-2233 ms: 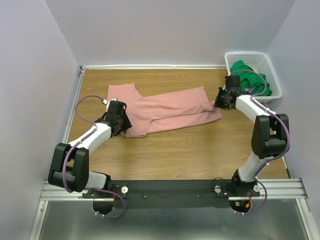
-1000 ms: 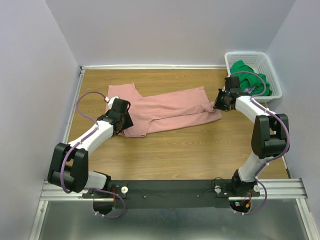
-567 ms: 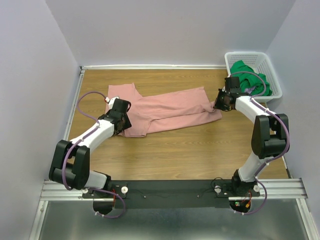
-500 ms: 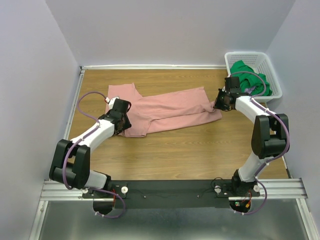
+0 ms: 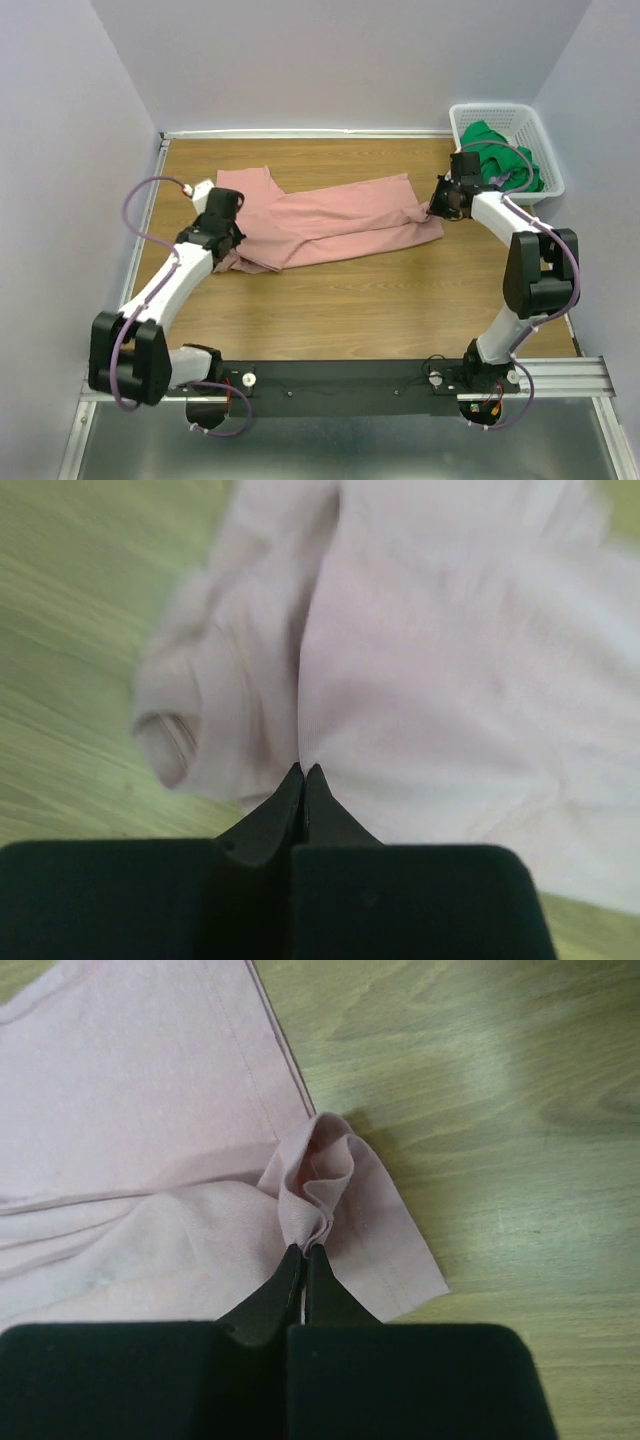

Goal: Fold and stack the t-shirts
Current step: Flatten the tshirt out

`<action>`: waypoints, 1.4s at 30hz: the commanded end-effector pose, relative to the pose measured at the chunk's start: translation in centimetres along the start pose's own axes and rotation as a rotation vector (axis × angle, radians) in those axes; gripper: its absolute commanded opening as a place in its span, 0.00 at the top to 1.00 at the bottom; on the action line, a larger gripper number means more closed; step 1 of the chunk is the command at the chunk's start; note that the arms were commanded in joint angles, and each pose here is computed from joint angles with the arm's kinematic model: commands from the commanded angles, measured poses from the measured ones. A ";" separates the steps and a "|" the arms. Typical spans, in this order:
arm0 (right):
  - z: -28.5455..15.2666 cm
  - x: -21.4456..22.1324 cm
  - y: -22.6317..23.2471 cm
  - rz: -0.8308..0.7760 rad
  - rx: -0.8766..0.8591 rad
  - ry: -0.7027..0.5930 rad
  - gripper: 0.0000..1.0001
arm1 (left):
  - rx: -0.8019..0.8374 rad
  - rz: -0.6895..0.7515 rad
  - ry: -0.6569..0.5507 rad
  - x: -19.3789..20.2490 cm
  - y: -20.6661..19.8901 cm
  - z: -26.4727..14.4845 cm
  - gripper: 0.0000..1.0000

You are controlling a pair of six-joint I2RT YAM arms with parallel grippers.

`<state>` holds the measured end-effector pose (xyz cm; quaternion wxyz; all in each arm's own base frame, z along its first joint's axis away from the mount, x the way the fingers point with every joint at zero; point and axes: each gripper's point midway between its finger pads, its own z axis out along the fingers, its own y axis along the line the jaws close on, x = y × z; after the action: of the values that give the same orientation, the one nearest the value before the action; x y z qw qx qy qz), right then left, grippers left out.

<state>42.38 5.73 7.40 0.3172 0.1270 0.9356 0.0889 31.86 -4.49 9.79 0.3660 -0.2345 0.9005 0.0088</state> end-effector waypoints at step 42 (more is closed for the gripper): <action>-37.3 -16.8 8.0 -0.260 -0.287 -0.863 0.99 | 0.331 -0.100 -1.181 -31.4 1.2 -37.3 1.00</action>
<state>28.10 5.76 56.39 0.7747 -0.0212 0.6134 0.1521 17.56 4.29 64.06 0.8775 -0.1995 0.4340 -0.0430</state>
